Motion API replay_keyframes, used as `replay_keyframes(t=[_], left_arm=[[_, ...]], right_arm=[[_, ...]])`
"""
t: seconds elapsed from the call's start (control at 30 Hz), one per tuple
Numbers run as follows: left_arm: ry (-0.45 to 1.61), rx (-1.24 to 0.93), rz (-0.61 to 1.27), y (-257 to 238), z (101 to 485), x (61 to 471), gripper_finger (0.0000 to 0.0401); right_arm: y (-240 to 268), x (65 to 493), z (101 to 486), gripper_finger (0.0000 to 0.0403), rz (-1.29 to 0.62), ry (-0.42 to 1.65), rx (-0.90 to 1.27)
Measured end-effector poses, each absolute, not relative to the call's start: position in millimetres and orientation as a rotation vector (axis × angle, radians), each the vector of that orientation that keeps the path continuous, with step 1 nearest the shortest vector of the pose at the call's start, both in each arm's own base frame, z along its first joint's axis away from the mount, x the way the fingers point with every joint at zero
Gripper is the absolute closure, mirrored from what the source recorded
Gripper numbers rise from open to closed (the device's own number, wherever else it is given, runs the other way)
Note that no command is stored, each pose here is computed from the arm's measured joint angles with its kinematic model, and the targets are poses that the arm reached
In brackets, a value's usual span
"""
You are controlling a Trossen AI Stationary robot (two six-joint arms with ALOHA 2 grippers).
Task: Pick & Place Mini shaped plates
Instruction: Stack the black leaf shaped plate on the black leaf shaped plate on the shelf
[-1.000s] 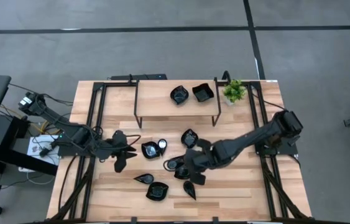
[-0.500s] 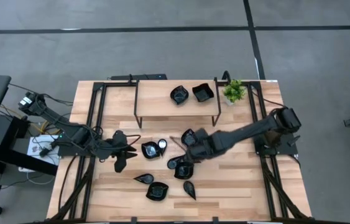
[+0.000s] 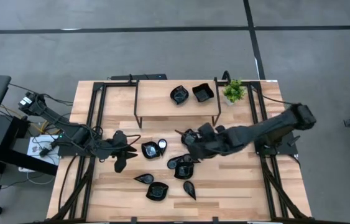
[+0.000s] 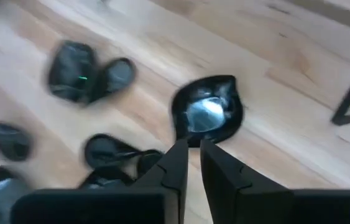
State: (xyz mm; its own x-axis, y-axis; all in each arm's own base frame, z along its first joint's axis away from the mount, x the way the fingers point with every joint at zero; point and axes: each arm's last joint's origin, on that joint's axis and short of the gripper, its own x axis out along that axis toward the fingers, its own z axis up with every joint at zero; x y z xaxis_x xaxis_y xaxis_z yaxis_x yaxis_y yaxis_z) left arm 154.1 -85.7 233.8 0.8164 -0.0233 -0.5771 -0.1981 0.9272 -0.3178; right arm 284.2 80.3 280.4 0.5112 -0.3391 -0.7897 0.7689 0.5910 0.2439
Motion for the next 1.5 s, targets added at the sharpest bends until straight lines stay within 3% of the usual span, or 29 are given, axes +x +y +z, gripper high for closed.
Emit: replay_keyframes(t=[0.17, 0.4, 0.53, 0.9, 1.5], left_arm=[[0.608, -0.382, 0.094, -85.9, 234.2, 154.4, 0.0288], [0.6, -0.389, 0.09, -86.3, 235.0, 154.9, 0.0288], [0.597, -0.39, 0.089, -86.4, 235.3, 155.1, 0.0288], [0.591, -0.395, 0.087, -86.6, 235.8, 155.4, 0.0288], [0.579, -0.403, 0.082, -87.1, 236.9, 156.2, 0.0288]], right_arm=[[84.3, 246.5, 280.6, 0.0384, -0.693, 0.573, 0.719], [79.0, 212.1, 217.9, 0.0401, -0.733, 0.427, 0.944], [75.3, 215.7, 188.5, 0.04, -0.748, 0.356, 1.076], [63.2, 246.1, 156.2, 0.0351, -0.764, 0.41, 1.143], [48.8, 257.0, 139.8, 0.0335, -0.814, 0.473, 1.17]])
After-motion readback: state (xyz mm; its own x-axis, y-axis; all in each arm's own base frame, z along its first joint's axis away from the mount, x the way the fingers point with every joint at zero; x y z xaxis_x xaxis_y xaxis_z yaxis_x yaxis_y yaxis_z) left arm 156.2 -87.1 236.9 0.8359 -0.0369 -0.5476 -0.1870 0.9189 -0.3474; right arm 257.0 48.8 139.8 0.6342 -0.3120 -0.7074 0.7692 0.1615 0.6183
